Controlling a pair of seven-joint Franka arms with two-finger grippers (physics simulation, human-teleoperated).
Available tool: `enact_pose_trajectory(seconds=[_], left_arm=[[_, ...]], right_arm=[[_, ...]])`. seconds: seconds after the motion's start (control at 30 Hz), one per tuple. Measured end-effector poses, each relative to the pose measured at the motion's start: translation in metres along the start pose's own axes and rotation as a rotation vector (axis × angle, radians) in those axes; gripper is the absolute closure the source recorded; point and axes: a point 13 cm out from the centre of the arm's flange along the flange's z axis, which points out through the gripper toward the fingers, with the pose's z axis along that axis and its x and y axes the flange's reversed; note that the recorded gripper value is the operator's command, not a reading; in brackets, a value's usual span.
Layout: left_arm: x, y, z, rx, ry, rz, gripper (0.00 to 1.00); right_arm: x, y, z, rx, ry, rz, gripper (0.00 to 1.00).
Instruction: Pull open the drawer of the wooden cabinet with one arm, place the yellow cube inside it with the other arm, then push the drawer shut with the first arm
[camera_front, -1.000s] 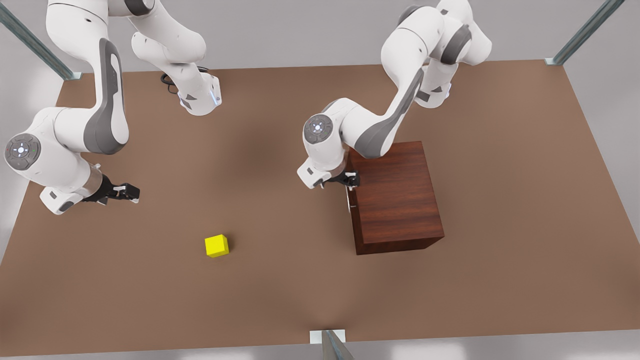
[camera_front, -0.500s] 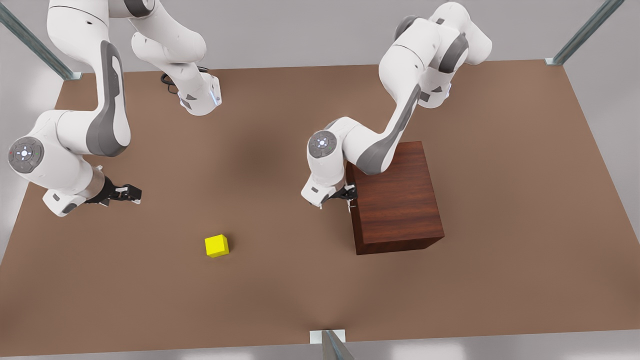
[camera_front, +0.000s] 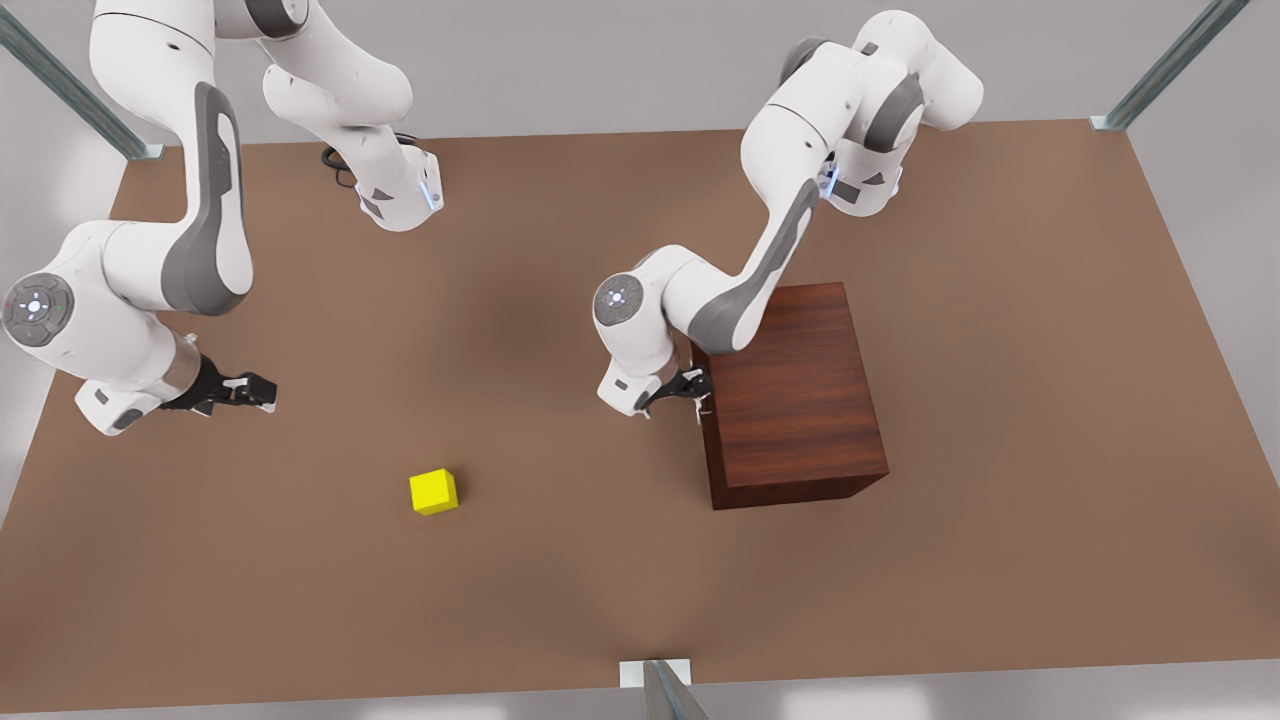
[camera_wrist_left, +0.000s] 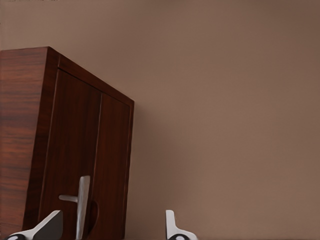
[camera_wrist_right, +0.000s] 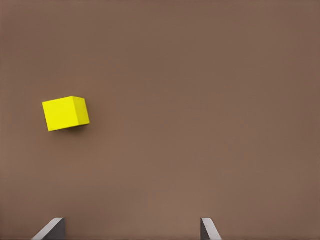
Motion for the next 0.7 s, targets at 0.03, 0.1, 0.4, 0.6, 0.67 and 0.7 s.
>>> enact_pose_trajectory(seconds=[0.03, 0.1, 0.4, 0.6, 0.67, 0.7], left_arm=[[0.0, 0.001, 0.001, -0.006, -0.002, -0.002, 0.0], [0.001, 0.002, 0.006, -0.022, -0.005, -0.004, 0.0], [0.019, -0.006, 0.025, -0.085, -0.017, 0.002, 0.0], [0.024, -0.002, 0.035, -0.116, -0.007, -0.017, 0.0], [0.026, -0.002, 0.041, -0.124, -0.002, -0.022, 0.0], [0.027, -0.002, 0.042, -0.127, -0.001, -0.026, 0.0]], right_arm=[[0.0, 0.001, 0.0, 0.002, 0.001, -0.002, 0.0], [0.0, 0.002, 0.003, 0.005, 0.008, -0.007, 0.0], [0.0, 0.001, 0.01, 0.003, 0.021, -0.019, 0.0], [-0.007, 0.002, 0.006, 0.001, 0.003, -0.014, 0.0], [-0.008, 0.001, 0.006, 0.002, 0.001, -0.012, 0.0], [-0.009, 0.001, 0.008, 0.002, 0.003, -0.012, 0.0]])
